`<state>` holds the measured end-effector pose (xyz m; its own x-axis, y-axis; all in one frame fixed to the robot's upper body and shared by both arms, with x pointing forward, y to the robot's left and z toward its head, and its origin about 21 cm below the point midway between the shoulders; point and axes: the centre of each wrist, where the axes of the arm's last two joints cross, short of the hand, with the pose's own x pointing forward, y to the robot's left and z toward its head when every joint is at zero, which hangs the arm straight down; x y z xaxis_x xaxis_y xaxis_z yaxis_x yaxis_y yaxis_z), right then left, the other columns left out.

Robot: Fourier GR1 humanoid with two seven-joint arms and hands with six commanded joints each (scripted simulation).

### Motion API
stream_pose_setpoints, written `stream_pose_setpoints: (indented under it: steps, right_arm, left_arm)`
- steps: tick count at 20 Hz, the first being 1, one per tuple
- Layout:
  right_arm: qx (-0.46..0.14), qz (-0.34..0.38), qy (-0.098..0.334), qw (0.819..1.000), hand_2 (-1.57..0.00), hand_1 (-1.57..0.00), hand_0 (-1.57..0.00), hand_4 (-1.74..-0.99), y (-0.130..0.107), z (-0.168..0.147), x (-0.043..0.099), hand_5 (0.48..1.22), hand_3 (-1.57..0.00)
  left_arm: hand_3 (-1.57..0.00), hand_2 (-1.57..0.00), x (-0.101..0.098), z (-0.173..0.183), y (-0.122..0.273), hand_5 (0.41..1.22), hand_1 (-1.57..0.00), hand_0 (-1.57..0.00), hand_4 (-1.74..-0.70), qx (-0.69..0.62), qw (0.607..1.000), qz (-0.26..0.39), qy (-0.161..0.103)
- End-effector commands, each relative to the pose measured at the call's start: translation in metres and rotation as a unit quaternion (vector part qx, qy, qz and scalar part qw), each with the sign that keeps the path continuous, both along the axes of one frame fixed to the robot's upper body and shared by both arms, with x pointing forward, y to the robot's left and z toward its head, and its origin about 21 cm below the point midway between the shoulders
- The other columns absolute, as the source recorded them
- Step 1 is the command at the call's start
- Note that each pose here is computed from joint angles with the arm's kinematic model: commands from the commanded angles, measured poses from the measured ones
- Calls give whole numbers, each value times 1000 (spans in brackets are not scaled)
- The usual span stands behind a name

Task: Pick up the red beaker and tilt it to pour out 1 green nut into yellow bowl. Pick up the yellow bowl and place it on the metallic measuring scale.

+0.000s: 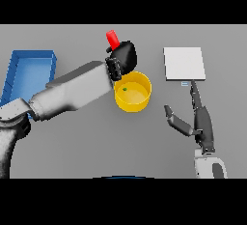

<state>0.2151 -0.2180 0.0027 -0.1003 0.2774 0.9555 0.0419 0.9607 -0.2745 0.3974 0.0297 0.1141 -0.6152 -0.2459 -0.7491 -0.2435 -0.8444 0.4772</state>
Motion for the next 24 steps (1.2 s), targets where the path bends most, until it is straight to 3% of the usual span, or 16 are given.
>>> stream_pose_setpoints:
  steps: [1, 7, 9, 10, 11, 12, 14, 17, 19, 24]
  right_arm:
    - [0, 4, -5, 1000, 1, 1, 1, -1214, 0, -1, -2, 589, 1]
    - [-12, -1, -6, 1000, 1, 1, 1, -1207, -4, -3, 2, 594, 1]
    - [-10, 0, -5, 1000, 1, 1, 1, -1206, 1, -4, 2, 592, 1]
    - [-11, 1, -14, 1000, 1, 1, 1, -1209, 0, -3, 0, 592, 1]
    - [-14, 0, -18, 1000, 1, 1, 1, -1203, 0, -2, -1, 592, 1]
    - [-14, -2, -14, 1000, 1, 1, 1, -1201, -3, -1, 0, 592, 1]
    - [-7, 5, -14, 1000, 1, 1, 1, -1186, 0, -1, 2, 596, 1]
    - [11, 13, -15, 1000, 1, 1, 1, -1182, -4, 3, 5, 593, 1]
    - [20, 19, -13, 1000, 1, 1, 1, -1193, 1, -1, 5, 597, 1]
    - [24, 19, -16, 999, 1, 1, 1, -1224, -5, 1, 8, 592, 1]
  left_arm:
    - [-1569, -1571, 0, 0, 1, 1221, -1571, -1571, -1734, 14, 1000, -5, -6]
    - [-1570, -1571, 4, 13, -8, 1221, -1571, -1571, -1733, 63, 997, -46, -27]
    - [-1571, -1571, 12, 36, -9, 1221, -1571, -1571, -1730, 56, 997, -37, -35]
    - [-1571, -1571, 19, 48, -4, 1221, -1571, -1571, -1729, 44, 997, -37, -51]
    - [-1494, -1571, 23, 65, -3, 1221, -1571, -1571, -1727, 31, 997, -38, -62]
    - [-1509, -1399, 27, 79, -3, 1221, -1571, -1571, -1676, 17, 997, -25, -78]
    - [-1041, -1461, 37, 111, 5, 1221, -1571, -1571, -1699, -15, 995, -12, -94]
    - [-1300, -1515, 53, 161, 22, 1221, -1571, -1571, -1709, -87, 988, 42, -124]
    - [-1397, -1535, 64, 183, 45, 1221, -1571, -1571, -1720, -159, 975, 101, -121]
    - [-1368, -1559, 85, 198, 138, 1221, -1571, -1571, -1733, -414, 865, 268, -95]
